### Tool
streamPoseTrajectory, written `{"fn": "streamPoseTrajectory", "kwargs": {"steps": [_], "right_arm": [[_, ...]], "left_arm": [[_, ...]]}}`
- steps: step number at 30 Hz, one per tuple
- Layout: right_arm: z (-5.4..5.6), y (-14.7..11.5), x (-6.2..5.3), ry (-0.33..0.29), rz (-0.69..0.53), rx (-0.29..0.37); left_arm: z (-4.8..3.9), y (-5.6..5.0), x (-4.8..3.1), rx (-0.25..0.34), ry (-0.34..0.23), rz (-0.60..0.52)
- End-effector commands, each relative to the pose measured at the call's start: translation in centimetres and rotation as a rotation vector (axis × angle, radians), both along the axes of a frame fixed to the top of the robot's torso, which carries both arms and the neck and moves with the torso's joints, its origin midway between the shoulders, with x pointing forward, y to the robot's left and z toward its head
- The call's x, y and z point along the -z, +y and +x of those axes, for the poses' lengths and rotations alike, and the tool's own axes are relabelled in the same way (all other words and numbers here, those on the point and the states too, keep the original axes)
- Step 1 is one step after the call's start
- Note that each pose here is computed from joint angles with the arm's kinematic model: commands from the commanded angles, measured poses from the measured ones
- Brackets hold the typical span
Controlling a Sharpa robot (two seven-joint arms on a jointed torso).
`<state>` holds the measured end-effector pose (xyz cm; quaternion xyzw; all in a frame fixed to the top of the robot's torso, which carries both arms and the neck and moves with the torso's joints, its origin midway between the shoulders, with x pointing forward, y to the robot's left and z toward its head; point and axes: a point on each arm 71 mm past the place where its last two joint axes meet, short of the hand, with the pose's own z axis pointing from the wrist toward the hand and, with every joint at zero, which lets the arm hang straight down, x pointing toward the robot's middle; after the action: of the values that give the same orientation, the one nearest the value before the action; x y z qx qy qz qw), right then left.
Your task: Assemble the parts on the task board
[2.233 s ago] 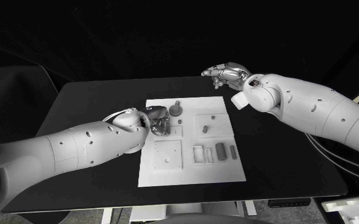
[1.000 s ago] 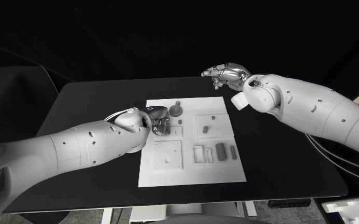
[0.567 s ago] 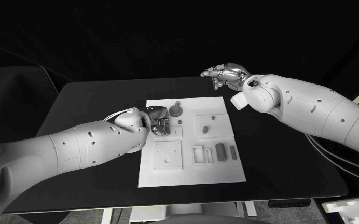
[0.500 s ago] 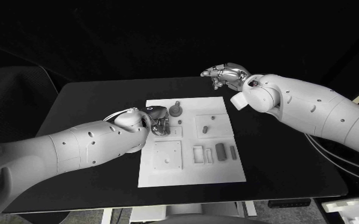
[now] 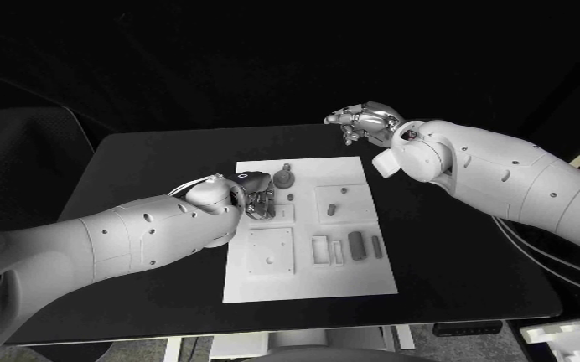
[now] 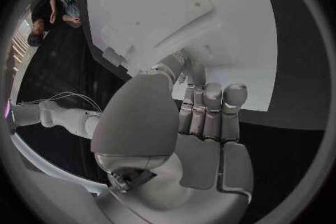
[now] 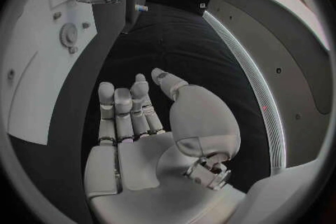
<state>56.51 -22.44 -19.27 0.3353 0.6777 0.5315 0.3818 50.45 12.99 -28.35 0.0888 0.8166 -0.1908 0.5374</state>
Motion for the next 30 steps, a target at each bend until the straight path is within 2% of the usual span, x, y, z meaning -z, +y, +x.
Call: {"fn": "streamPoseTrajectory", "kwargs": {"steps": [1,30], "right_arm": [[-0.05,0.19,-0.07,-0.003,0.004,-0.014],[-0.09,0.25,-0.07,0.000,0.005,-0.018]], "left_arm": [[-0.04,-0.20,0.02,0.008,0.003,0.009],[0.07,-0.88,0.10,0.019,0.009,0.013]]}}
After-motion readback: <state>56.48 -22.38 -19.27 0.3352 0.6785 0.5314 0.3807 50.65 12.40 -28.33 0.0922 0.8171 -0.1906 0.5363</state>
